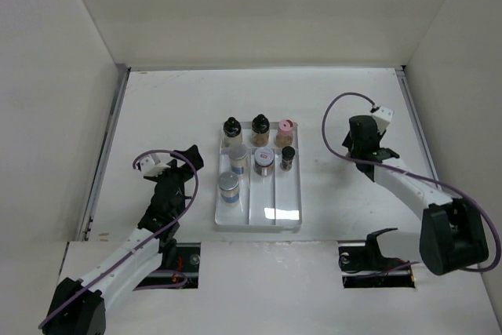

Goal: Organize the condiment bottles

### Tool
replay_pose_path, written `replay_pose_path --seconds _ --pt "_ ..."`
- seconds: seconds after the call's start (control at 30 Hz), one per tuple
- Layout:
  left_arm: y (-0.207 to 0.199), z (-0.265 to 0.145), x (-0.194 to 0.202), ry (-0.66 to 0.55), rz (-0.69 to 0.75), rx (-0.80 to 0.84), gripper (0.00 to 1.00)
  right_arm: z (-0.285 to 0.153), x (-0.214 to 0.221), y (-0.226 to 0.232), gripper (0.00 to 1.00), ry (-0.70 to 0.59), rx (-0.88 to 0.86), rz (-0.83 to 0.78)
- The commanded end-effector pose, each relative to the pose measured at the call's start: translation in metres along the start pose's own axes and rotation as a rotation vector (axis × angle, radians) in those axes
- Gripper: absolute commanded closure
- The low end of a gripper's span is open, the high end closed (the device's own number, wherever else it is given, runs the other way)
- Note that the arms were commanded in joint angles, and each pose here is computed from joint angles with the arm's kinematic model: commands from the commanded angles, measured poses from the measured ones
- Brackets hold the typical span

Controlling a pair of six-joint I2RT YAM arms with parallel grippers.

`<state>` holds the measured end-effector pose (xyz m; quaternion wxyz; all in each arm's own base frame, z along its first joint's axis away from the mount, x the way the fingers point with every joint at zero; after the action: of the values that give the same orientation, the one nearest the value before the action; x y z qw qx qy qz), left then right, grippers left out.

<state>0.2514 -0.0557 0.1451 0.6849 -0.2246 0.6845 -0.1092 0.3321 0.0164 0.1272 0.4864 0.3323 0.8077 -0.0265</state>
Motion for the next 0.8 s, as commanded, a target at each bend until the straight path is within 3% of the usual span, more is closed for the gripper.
replay_pose_path --seconds 0.0,0.2,0.47,0.6,0.77 --pt "-0.004 0.001 -0.006 -0.020 -0.012 0.014 0.00 -0.033 -0.013 0.016 0.57 -0.073 -0.108 0.060" --pt "-0.023 0.000 -0.014 0.009 -0.002 0.049 0.00 -0.119 0.001 0.024 0.57 -0.075 -0.306 0.025" --pt "-0.055 -0.001 -0.056 0.103 0.070 0.025 0.00 -0.207 0.072 0.052 0.57 0.127 -0.626 -0.070" --pt "-0.065 -0.002 -0.065 0.135 0.090 0.025 0.00 -0.236 0.097 0.075 0.57 0.157 -0.702 -0.141" --pt "-0.056 -0.002 -0.053 0.176 0.132 -0.014 0.00 -0.237 0.122 0.088 0.57 0.175 -0.722 -0.178"
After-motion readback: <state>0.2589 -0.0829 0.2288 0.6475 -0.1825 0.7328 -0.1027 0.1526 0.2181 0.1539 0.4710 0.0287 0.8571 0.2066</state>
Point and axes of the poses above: each gripper's point midway between its finger pads, its own z axis out along the fingers, its own y axis along the line the jaws close on, x = y × z, the point moved 3 cm from there along -z, back along the fingers, and after that the axes turned 13 degrees about z, right-handed, at the moved point
